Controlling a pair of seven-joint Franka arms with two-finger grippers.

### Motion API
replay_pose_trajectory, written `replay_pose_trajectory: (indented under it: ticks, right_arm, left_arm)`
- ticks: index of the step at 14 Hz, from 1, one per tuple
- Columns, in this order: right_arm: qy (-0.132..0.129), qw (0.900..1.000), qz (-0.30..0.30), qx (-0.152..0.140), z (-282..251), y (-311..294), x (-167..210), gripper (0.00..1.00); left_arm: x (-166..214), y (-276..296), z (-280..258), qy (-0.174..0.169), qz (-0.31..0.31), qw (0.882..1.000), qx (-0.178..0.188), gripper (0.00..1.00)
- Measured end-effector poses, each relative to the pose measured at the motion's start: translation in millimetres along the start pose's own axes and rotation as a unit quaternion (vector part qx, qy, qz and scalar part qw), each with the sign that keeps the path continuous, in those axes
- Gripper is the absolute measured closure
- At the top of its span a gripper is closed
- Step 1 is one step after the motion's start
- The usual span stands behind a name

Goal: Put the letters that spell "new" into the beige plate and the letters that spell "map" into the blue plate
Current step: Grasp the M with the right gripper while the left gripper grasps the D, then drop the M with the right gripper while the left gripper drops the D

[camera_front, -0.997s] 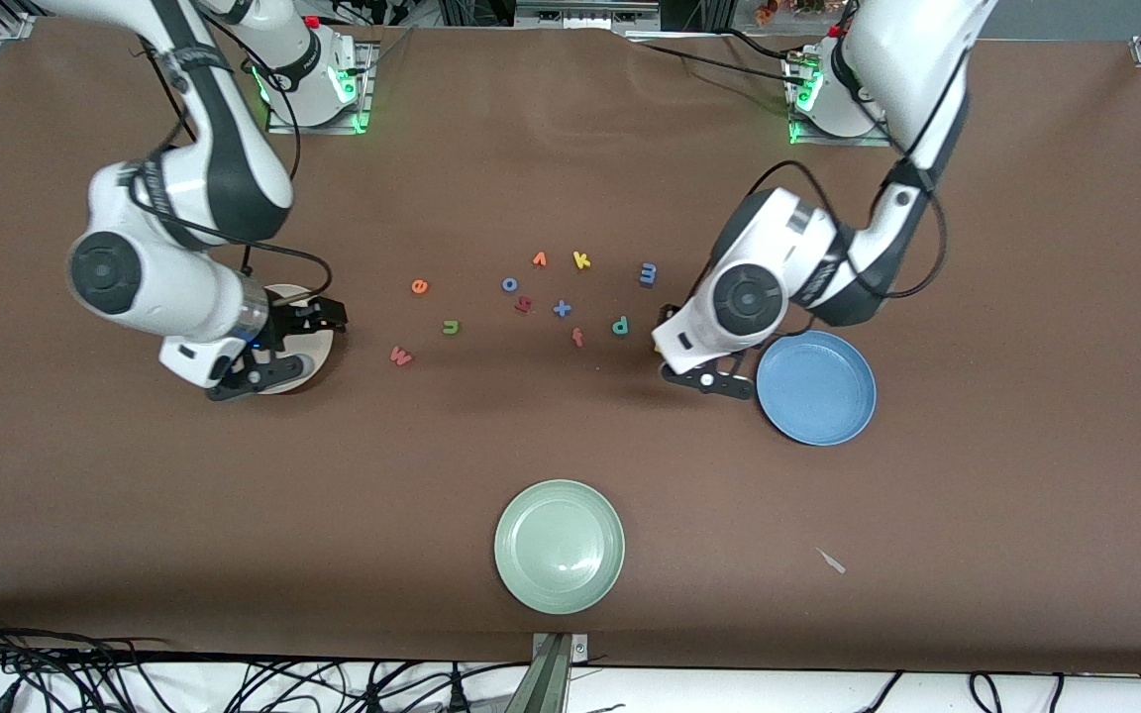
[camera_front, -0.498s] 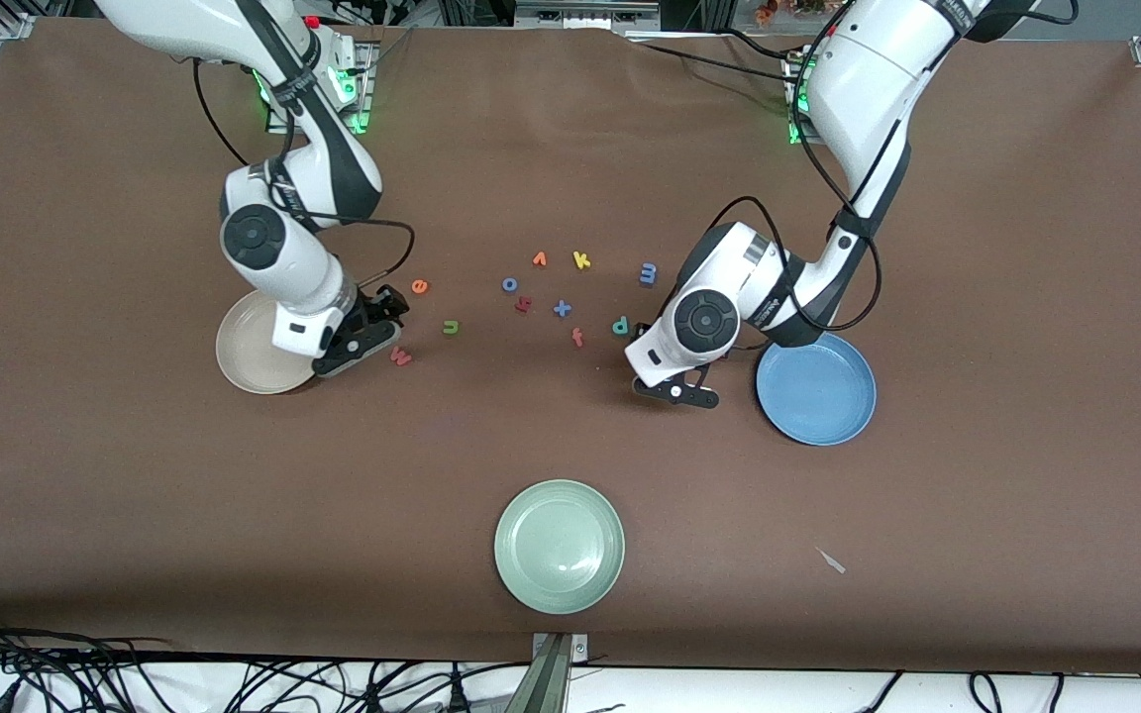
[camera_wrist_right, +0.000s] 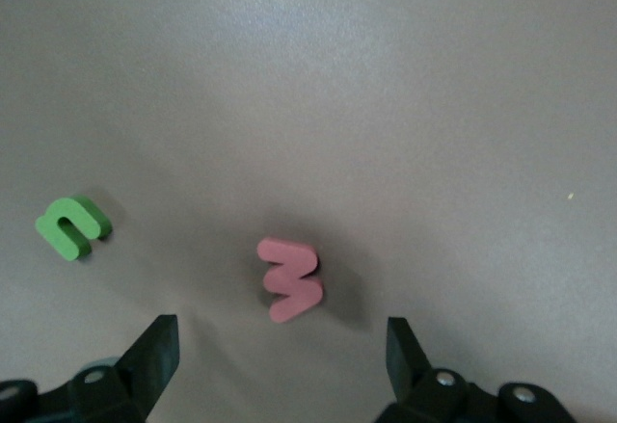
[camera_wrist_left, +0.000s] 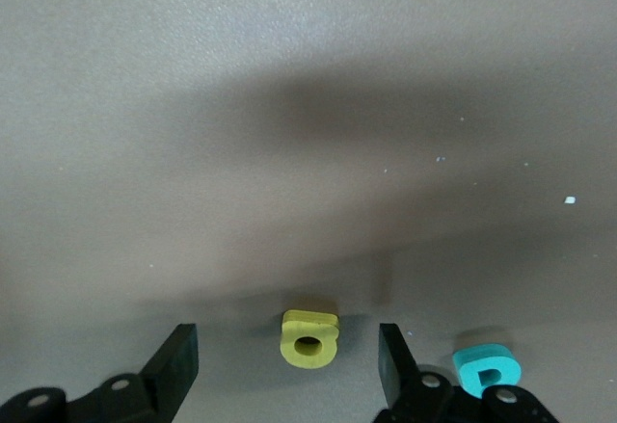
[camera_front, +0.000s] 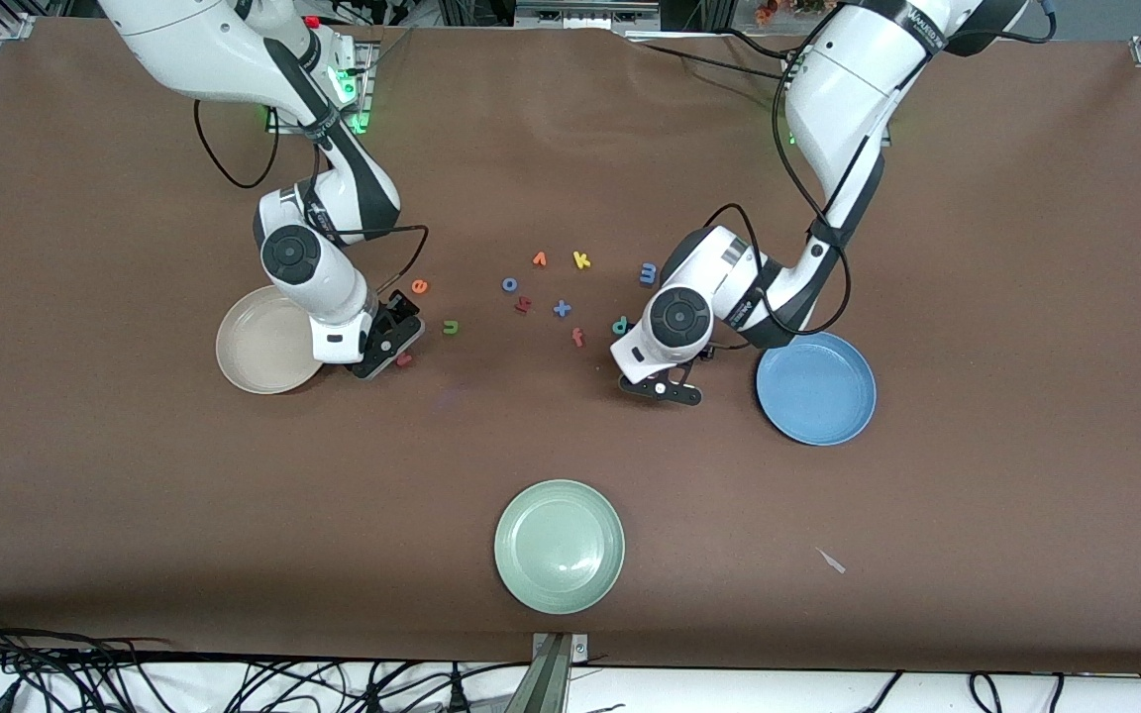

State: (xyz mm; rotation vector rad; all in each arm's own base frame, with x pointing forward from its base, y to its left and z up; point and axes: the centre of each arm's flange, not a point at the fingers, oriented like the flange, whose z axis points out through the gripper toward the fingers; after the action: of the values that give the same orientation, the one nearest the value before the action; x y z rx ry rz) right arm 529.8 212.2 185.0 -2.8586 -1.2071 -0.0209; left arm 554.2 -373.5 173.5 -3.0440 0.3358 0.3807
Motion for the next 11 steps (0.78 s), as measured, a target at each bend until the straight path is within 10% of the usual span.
replay_pose_trajectory:
  ticks: [4, 7, 11]
  right_arm:
    - [0.004, 1.000, -0.010, 0.000, 8.3, 5.7, 12.5, 0.15]
    - [0.005, 0.999, -0.033, 0.000, 10.1, 7.1, 15.0, 0.37]
    - [0.008, 0.998, -0.054, -0.002, 7.4, 8.6, 17.5, 0.73]
  left_arm:
    - [-0.5, 1.1, 3.0, -0.002, 0.001, 1.000, 0.001, 0.29]
    - [-0.6, 3.0, 4.1, -0.002, 0.003, 1.000, 0.001, 0.59]
    - [-1.2, 0.3, 0.5, -0.011, 0.001, 1.000, 0.007, 0.72]
